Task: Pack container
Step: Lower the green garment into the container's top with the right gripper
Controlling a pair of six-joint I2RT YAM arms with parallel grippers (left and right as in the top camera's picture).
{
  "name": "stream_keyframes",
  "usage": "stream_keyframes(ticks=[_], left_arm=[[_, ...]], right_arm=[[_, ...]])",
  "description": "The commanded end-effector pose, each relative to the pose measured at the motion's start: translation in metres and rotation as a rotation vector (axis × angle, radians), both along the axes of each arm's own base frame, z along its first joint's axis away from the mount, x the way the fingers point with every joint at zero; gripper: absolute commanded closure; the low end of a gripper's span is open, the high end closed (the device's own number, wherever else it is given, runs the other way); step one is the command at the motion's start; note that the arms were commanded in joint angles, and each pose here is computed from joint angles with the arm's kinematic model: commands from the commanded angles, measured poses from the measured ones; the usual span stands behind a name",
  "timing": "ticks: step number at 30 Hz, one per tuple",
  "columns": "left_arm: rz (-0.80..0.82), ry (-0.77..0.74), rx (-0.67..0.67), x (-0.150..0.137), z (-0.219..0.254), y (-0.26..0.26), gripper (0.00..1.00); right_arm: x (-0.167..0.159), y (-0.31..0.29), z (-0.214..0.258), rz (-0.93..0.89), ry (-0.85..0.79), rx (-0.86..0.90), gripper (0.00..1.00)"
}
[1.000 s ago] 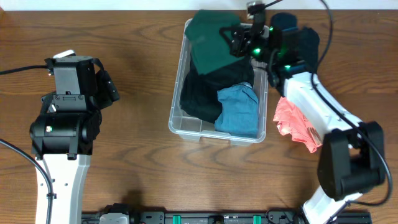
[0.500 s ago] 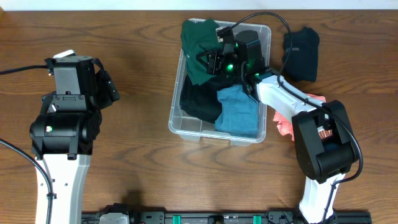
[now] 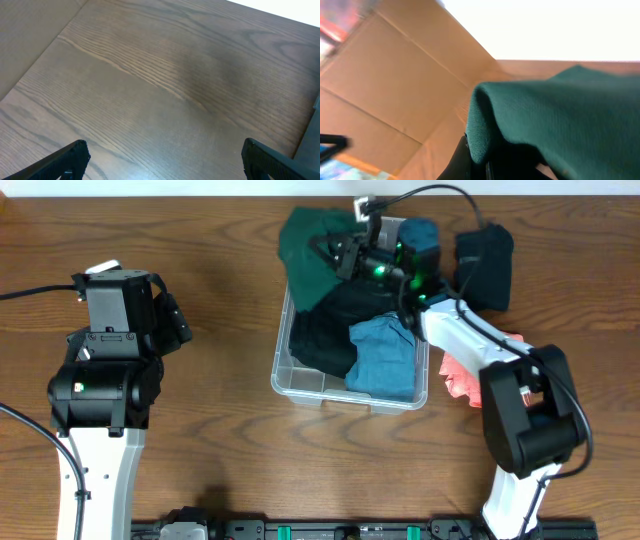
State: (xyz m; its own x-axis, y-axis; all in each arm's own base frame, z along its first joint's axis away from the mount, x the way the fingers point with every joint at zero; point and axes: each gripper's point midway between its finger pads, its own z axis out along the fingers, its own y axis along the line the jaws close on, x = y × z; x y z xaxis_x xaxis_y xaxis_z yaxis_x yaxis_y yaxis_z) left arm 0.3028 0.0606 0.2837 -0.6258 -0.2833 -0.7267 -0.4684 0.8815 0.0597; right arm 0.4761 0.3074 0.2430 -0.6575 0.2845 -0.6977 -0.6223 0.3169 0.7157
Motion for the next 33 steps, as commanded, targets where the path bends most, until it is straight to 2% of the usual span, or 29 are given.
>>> stream_keyframes(ticks=[1,8,20,28,33], left_arm=[[0.016,0.005,0.006,-0.001,-0.001,0.003,0.02],[0.016,0.005,0.006,-0.001,-0.001,0.003,0.02],[0.016,0.005,0.006,-0.001,-0.001,0.003,0.02],[0.016,0.005,0.006,-0.001,-0.001,0.003,0.02],[0.016,0.005,0.006,-0.001,-0.001,0.003,0.02]], right_arm=[[-0.017,-0.009,0.057,0.054,-0.042,0.09,0.99],[-0.01,-0.021,0.057,0.027,-0.063,0.078,0.99],[0.0,-0.033,0.02,-0.017,0.039,-0.019,0.99],[-0.023,-0.019,0.041,0.116,-0.02,0.035,0.98],[-0.029,-0.017,0.05,0.135,0.088,0.088,0.98]])
